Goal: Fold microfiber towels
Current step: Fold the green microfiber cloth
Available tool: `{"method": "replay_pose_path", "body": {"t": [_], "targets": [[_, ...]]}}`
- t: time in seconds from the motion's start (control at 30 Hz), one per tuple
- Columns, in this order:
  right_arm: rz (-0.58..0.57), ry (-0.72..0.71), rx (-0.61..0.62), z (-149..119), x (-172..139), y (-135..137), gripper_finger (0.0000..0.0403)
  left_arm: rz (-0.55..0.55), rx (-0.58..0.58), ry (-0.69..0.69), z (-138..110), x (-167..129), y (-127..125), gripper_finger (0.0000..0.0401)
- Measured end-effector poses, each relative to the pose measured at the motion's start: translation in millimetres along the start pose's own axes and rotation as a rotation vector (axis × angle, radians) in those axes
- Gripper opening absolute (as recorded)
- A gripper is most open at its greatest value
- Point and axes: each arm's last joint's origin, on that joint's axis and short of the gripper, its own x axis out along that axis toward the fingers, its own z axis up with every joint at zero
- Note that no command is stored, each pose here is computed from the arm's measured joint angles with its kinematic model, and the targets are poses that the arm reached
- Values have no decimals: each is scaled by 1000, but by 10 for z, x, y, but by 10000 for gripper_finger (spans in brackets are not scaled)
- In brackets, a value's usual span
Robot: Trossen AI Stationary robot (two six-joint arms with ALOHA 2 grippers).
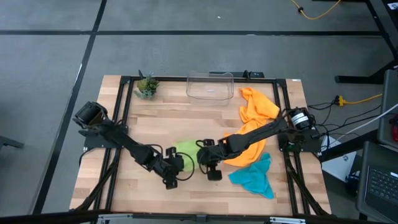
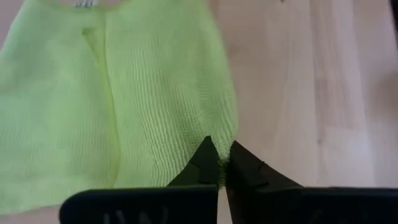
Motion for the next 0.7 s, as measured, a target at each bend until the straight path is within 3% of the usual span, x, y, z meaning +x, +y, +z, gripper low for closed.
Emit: {"method": "replay_pose_path", "body": {"t": [0.33, 0.7], "targets": [[49, 15, 58, 13, -8, 66, 4, -40, 8, -21, 65, -106, -187, 0], [40, 4, 76, 55, -15, -143, 4, 48, -7, 40, 123, -98, -47, 0]]}}
